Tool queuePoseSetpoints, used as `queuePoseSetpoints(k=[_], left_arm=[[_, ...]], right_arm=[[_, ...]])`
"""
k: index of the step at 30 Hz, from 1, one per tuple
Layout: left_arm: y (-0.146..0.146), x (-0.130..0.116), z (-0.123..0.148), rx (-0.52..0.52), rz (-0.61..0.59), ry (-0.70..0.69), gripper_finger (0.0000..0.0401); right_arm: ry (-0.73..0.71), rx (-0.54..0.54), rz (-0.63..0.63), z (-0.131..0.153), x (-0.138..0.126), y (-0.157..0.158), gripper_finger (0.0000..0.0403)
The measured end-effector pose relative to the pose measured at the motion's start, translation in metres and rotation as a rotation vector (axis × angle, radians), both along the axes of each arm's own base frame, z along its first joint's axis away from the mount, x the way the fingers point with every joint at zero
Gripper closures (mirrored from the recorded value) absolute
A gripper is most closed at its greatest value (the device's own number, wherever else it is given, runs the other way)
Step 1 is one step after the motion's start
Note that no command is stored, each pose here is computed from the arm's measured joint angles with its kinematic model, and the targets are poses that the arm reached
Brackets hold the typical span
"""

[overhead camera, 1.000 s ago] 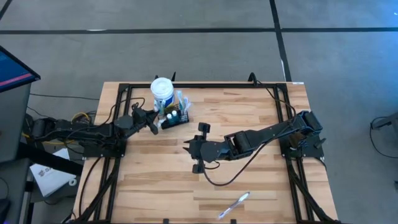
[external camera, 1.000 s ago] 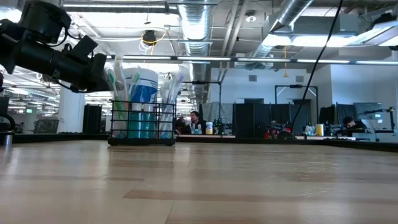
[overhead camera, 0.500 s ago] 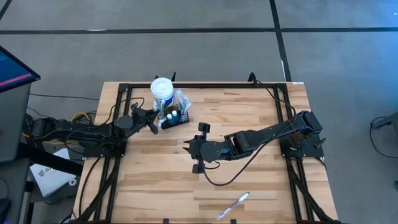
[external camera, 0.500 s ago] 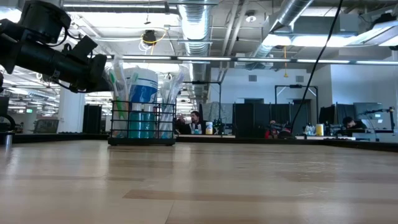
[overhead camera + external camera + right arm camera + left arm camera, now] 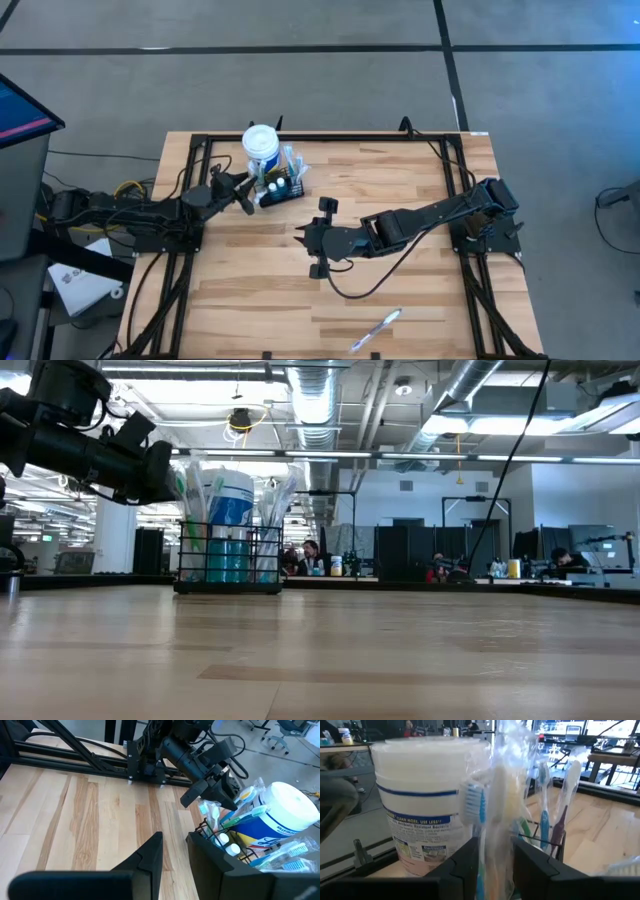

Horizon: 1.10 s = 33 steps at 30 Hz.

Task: Pick & Place toothbrushing station
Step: Put the orange toothbrush into the wire organizer, then put the purple toothbrush into the wire organizer

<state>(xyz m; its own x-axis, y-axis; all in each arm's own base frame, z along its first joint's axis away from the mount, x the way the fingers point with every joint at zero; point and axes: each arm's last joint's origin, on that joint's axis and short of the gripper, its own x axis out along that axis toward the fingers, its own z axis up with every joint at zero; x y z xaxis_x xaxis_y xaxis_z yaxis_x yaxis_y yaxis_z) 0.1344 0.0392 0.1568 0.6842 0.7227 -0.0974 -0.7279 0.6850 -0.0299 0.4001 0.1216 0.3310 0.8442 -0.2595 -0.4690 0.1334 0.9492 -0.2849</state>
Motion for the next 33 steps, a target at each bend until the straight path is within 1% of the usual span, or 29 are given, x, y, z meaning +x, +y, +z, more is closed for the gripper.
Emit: queuePoseSetpoints(k=[3, 6, 9, 17, 21, 24, 27, 33], left_arm=[[0.0, 0.001, 0.006, 0.007, 0.002, -0.026, 0.0289], [0.0, 0.001, 0.013, 0.04, -0.002, -0.029, 0.0284], [0.0, 0.0, 0.015, 0.05, -0.002, -0.037, 0.0282], [-0.001, -0.005, 0.024, 0.091, 0.005, -0.079, 0.0283], [-0.004, -0.008, 0.03, 0.106, -0.013, -0.128, 0.0284], [-0.007, -0.011, 0.034, 0.139, -0.029, -0.139, 0.0284], [-0.01, -0.012, 0.038, 0.143, -0.054, -0.171, 0.0284], [-0.019, -0.011, 0.047, 0.161, -0.11, -0.182, 0.0284]], right_arm=[[0.005, -0.002, 0.0, 0.0, 0.0, 0.0, 0.0321], [0.007, -0.003, 0.0, -0.001, 0.0, 0.0, 0.0321], [0.007, -0.003, 0.0, -0.001, 0.0, 0.0, 0.0321], [0.007, -0.002, 0.0, 0.0, 0.0, 0.0, 0.0321], [0.007, -0.002, 0.0, 0.0, 0.0, 0.0, 0.0321], [0.007, -0.002, 0.0, 0.0, 0.0, 0.0, 0.0321], [0.016, 0.001, -0.004, -0.001, -0.001, 0.0, 0.0321], [0.066, 0.059, -0.022, -0.007, -0.005, -0.001, 0.0321]])
